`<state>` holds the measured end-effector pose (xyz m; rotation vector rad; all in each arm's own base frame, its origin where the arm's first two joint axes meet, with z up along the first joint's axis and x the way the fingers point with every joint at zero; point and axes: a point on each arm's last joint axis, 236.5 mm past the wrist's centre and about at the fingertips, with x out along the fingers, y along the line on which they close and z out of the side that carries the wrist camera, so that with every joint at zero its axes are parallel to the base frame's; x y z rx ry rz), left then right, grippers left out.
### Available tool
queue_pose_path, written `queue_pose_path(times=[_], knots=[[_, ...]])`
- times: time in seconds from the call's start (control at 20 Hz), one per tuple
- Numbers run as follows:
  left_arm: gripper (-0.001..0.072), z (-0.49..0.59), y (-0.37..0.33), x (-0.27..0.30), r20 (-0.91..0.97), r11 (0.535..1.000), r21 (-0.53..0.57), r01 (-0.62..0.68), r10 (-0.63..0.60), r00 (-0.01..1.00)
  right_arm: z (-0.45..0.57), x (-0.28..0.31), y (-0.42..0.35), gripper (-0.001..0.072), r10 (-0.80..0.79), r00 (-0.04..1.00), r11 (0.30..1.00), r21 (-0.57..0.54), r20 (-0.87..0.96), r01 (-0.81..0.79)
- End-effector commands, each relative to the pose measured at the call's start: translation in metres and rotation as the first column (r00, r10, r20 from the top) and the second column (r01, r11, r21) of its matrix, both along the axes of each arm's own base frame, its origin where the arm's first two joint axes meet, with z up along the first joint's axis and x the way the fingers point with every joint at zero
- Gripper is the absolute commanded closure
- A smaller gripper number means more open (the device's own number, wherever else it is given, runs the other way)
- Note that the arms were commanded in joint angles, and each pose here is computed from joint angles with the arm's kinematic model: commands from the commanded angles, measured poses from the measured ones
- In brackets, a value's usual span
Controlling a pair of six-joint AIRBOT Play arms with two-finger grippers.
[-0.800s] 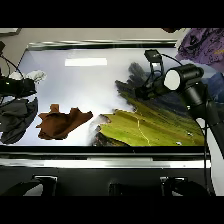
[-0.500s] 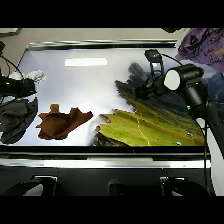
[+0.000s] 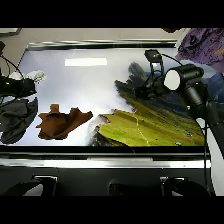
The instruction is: Fold the clothes and pants, and hang the long-sleeved shirts on hangers.
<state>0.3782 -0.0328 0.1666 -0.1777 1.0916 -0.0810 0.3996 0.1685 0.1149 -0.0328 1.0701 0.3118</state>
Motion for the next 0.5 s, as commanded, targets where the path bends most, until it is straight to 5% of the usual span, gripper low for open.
queue_pose_path(times=[0.0, 0.35, 0.4, 0.45], knots=[[0.0686, 0.000, 0.000, 0.000, 0.000, 1.000, 0.000, 0.000, 0.000, 1.000, 0.000, 0.000, 0.001, 0.0681, 0.002, 1.000, 1.000, 0.001, 0.001, -0.002], [0.0660, -0.002, -0.004, -0.004, -0.027, 0.999, -0.036, -0.034, 0.033, 0.999, 0.001, 0.001, 0.001, 0.0680, 0.001, 1.000, 1.000, 0.003, 0.009, -0.001], [0.0556, -0.003, -0.004, -0.007, -0.042, 0.999, -0.033, -0.034, 0.033, 0.999, 0.001, 0.001, 0.001, 0.0680, 0.001, 1.000, 1.000, 0.003, 0.009, -0.001], [0.0199, -0.010, -0.002, -0.015, -0.092, 0.998, -0.029, -0.050, 0.047, 0.995, 0.002, 0.001, 0.001, 0.0680, 0.001, 1.000, 1.000, 0.003, 0.009, -0.001]])
